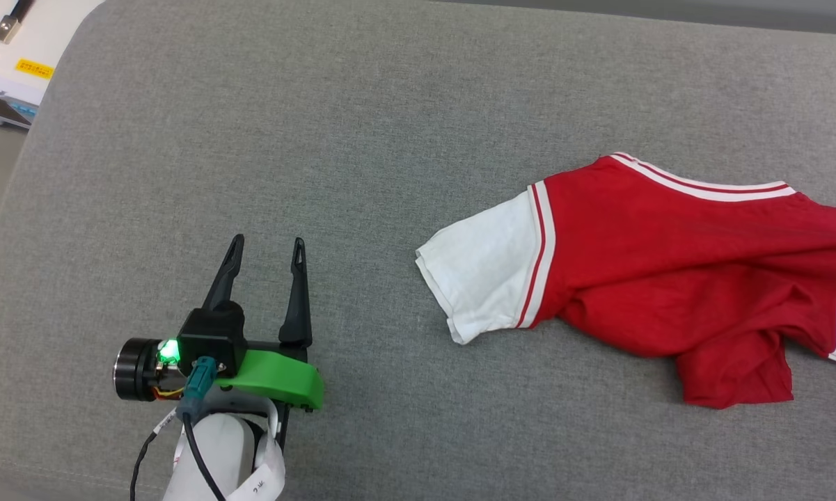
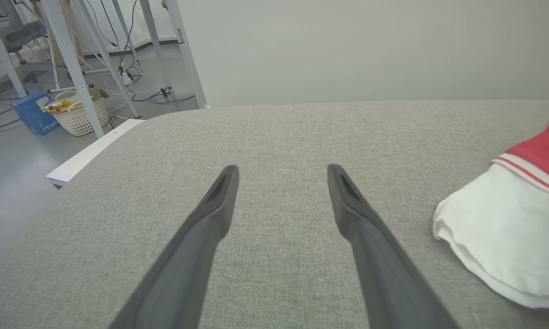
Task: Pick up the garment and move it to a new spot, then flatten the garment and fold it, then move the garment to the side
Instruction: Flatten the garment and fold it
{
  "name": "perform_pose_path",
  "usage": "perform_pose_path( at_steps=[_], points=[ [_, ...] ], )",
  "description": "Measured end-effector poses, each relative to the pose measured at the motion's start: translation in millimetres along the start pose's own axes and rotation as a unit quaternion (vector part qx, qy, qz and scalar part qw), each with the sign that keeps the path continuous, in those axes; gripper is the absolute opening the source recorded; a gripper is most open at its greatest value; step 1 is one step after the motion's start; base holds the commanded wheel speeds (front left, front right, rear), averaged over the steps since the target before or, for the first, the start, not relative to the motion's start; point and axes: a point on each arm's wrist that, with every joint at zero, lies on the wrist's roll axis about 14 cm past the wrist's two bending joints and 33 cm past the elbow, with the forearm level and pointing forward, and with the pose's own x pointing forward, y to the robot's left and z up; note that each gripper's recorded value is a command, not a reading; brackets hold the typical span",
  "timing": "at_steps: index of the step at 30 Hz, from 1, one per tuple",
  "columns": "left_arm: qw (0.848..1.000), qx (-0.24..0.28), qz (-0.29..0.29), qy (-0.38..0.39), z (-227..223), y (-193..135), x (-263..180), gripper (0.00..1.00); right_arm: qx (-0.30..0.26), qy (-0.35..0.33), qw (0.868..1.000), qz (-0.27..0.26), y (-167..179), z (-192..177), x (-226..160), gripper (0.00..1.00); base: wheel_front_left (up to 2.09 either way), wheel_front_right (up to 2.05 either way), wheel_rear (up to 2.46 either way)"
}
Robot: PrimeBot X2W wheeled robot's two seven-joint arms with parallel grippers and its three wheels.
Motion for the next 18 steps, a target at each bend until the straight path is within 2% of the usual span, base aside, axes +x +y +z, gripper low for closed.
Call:
perform_pose_path(
  at_steps=[1,2,3,6,9,12,16,18],
  points=[
    [1.000,0.000,-0.001,0.002,-2,0,0,1.00,0.007,0.000,1.000,0.004,4,-3,4,0.06,0.00,0.00,0.00],
    [1.000,0.000,-0.001,0.004,-3,0,1,1.00,0.011,-0.006,1.000,0.005,7,-2,7,0.24,0.00,0.00,0.00],
    [1.000,0.000,-0.003,0.005,-4,-1,1,1.00,0.015,-0.019,1.000,0.004,7,1,8,1.00,0.00,0.00,0.00],
    [1.000,0.002,-0.006,0.004,-2,0,1,1.00,0.014,-0.066,0.998,0.002,11,15,7,1.00,0.00,0.00,0.00],
    [1.000,0.012,-0.009,-0.006,5,4,4,1.00,-0.014,-0.121,0.993,0.006,22,35,-1,1.00,0.00,0.00,0.00],
    [0.999,0.025,-0.022,-0.018,13,6,8,1.00,-0.033,-0.197,0.980,0.006,28,63,-20,1.00,0.00,0.00,0.00],
    [0.997,0.032,-0.054,-0.045,31,-4,18,1.00,-0.053,-0.317,0.947,-0.020,20,103,-59,1.00,0.00,0.00,0.00],
    [0.994,0.037,-0.076,-0.063,44,-12,25,1.00,-0.050,-0.380,0.923,-0.025,23,122,-81,1.00,0.00,0.00,0.00]
  ],
)
